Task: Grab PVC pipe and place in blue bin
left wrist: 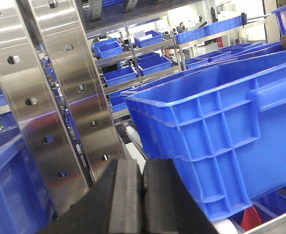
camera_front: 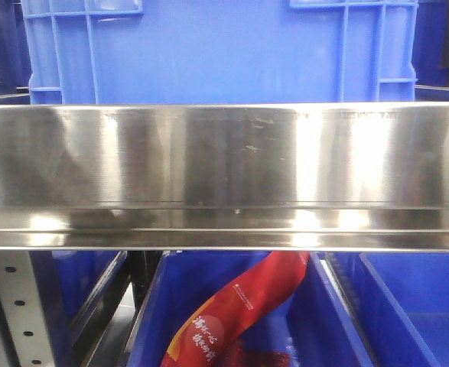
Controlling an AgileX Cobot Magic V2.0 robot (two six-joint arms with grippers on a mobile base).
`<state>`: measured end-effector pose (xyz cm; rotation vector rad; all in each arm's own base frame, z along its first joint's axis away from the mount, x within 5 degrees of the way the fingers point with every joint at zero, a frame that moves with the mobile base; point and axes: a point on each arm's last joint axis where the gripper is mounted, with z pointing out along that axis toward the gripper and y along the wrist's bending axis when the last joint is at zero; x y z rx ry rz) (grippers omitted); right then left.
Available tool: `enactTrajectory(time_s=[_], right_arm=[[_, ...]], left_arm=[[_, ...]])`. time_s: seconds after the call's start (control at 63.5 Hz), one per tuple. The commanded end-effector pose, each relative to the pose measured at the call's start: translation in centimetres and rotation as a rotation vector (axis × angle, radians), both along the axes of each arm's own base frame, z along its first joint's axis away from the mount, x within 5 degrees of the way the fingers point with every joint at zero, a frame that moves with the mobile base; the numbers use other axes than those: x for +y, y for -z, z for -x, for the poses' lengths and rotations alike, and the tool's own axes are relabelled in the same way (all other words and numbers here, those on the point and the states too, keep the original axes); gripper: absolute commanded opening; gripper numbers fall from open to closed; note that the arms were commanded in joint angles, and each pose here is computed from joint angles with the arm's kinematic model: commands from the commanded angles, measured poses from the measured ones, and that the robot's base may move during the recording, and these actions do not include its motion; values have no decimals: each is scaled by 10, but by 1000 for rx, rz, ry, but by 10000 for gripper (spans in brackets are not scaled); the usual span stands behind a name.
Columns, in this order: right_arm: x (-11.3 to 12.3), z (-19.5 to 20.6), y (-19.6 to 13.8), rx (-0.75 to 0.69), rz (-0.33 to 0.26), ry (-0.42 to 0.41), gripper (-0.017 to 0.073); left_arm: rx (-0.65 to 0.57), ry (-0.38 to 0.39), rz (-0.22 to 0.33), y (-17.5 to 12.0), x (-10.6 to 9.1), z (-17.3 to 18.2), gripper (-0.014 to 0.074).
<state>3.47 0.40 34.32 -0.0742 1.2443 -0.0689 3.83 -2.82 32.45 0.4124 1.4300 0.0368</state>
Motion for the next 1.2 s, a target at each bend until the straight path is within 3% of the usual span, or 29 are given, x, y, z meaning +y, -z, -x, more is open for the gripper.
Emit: enactTrajectory(time_s=[0.0,0.535,0.661,0.787,0.897,0.929,1.023,1.086,1.181], right_arm=[[-2,1,-1,-20,-7,21,-162],[-2,1,-1,-20,-7,21,-162],[-2,1,-1,-20,-7,21,-162],[-2,1,-1,-20,-7,21,-162],[-2,1,-1,-20,-7,21,-162],[-2,1,-1,-20,-7,21,-162],[-2,1,-1,-20,-7,21,-162],[-2,1,-1,-20,-7,21,-162],[-2,1,-1,-20,-7,21,-162]], left_arm=[[-5,-2,22,0,0,1,-111],[-10,-8,24,0,1,1,-111],[-21,-45,-21,0,4,0,-111],[-75,-145,-100,-4,12,-1,-111],[-98,-203,-120,-1,17,-4,-111],[-94,-216,-101,2,18,-5,-111],[-62,-241,47,11,23,-9,-111],[-47,-255,115,17,25,-11,-111],[-58,-293,118,22,29,-13,-111]])
